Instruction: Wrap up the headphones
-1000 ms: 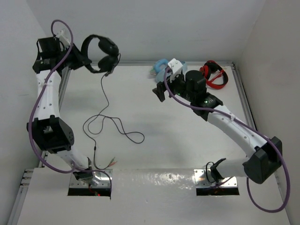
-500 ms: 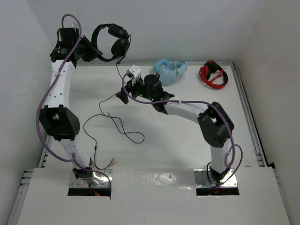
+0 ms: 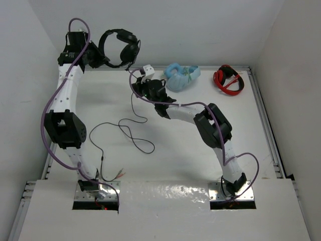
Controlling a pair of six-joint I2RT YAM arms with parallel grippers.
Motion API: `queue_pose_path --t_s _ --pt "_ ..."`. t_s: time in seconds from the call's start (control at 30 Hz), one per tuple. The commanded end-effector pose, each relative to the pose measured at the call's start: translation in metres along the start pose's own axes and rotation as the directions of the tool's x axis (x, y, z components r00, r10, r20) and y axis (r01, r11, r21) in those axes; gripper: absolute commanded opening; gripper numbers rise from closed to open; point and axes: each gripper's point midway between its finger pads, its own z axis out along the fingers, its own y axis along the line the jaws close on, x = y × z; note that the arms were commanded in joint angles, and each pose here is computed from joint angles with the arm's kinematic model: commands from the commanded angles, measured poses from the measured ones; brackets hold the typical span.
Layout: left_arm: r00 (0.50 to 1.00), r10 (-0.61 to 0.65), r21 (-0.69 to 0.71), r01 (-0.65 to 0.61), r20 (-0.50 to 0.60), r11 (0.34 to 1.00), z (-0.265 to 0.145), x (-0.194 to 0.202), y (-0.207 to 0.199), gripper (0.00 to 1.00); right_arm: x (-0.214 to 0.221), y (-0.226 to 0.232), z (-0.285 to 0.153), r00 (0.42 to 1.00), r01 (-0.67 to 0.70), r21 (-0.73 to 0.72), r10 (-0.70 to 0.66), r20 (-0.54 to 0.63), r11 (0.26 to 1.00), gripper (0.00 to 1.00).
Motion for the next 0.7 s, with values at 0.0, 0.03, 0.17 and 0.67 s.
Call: queue_pose_path --t_s 0.0,0.03,0.17,0.67 --pt "0.975 0.138 -0.080 -0.125 0.172 0.989 0.006 -0.038 0.010 0.00 -0.064 0.035 -0.023 0.996 0.067 -0.125 -0.060 0.061 0.990 0.00" --pt "0.953 0.244 -0.141 -0.221 0.181 0.965 0.010 -0.042 0.022 0.00 -0.067 0.041 -0.036 0.992 0.121 -0.149 -0.124 -0.015 0.981 0.00" --pt "0.858 0.479 -0.201 -0.444 0.185 0.873 0.025 -0.050 0.031 0.00 -0.064 0.058 -0.077 0.903 0.239 -0.293 -0.323 -0.282 0.926 0.00" --pt "0.318 0.935 -0.029 -0.948 -0.153 0.318 0.040 0.063 0.004 0.00 -0.180 -0.037 -0.113 0.698 0.677 0.076 -0.606 -0.382 0.732 0.00"
